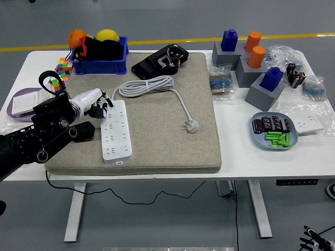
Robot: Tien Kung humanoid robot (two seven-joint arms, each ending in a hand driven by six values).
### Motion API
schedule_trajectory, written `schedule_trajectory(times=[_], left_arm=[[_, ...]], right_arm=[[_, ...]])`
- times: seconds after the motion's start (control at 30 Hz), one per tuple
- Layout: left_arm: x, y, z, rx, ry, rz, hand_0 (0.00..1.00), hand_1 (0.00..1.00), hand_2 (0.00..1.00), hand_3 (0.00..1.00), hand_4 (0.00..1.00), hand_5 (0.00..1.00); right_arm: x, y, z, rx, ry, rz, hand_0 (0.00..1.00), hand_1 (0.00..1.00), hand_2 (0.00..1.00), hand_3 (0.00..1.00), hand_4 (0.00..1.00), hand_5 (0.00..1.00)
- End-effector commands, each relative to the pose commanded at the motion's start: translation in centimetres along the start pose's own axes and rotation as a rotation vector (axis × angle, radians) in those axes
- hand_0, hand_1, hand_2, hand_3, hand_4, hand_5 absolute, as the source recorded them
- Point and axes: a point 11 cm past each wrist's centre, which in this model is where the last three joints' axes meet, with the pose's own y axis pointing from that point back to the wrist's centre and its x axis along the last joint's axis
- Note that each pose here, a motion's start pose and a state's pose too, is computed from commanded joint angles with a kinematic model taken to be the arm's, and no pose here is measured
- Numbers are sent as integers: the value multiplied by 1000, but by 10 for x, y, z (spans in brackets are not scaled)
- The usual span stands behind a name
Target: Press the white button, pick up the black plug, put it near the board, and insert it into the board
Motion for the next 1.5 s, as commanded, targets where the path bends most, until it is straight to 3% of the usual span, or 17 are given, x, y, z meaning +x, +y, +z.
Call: schedule_trajectory(times=[0.17, 0.3, 0.43, 0.6, 0.67, 0.7, 0.87, 0.9, 1.07, 1.1, 1.27, 1.3, 1.47, 1.5], left_arm=[[-5, 0, 0, 1, -6, -13, 8, 16, 133, 610, 110, 2], [-1, 1, 4, -18, 5, 2, 8, 16, 133, 609, 110, 2], [13, 4, 13, -64, 14, 54, 8, 16, 133, 609, 110, 2], [25, 14, 29, -178, 16, 148, 8, 16, 133, 608, 110, 2], [27, 18, 34, -200, 41, 161, 8, 16, 133, 608, 110, 2], [27, 20, 35, -208, 56, 165, 42, 45, 129, 613, 158, 2], [29, 33, 35, -229, 144, 176, 42, 45, 129, 613, 158, 2], [29, 35, 33, -231, 159, 180, 185, 211, 308, 637, 578, 2], [28, 44, 15, -207, 226, 181, 185, 211, 308, 637, 578, 2], [26, 45, 8, -193, 239, 180, 316, 499, 479, 588, 793, 2], [22, 53, -22, -144, 292, 180, 316, 499, 479, 588, 793, 2], [22, 54, -27, -138, 300, 181, 595, 715, 612, 496, 912, 69], [18, 63, -53, -91, 321, 156, 595, 715, 612, 496, 912, 69], [18, 64, -56, -86, 324, 151, 780, 858, 795, 431, 990, 40]], right_arm=[[-1, 0, 0, 2, 1, -1, 723, 608, 554, 659, 734, 492], [0, 0, 1, -1, -1, 1, 724, 609, 554, 658, 734, 493], [2, 0, 3, -5, -1, 4, 724, 609, 554, 658, 734, 493], [0, 0, 3, -1, -4, 0, 723, 609, 554, 658, 734, 492], [-1, 0, 3, -1, -4, -1, 723, 609, 554, 658, 734, 492], [-1, 0, 3, 0, -4, -1, 723, 608, 554, 658, 733, 493], [-1, 0, 4, -2, -3, -3, 723, 608, 554, 658, 733, 493], [-1, 0, 4, -2, -2, -3, 724, 608, 554, 657, 734, 492], [0, 1, 4, -3, -1, -2, 724, 608, 554, 657, 734, 492], [0, 1, 5, -4, -1, -3, 724, 608, 554, 657, 734, 492], [-1, 1, 5, -2, -1, -5, 724, 608, 554, 657, 734, 492], [-1, 1, 5, -2, -1, -5, 723, 609, 553, 657, 734, 492], [-1, 0, 4, 1, -4, -6, 723, 609, 553, 657, 734, 492], [-1, 0, 4, 1, -4, -6, 723, 609, 554, 657, 733, 492]])
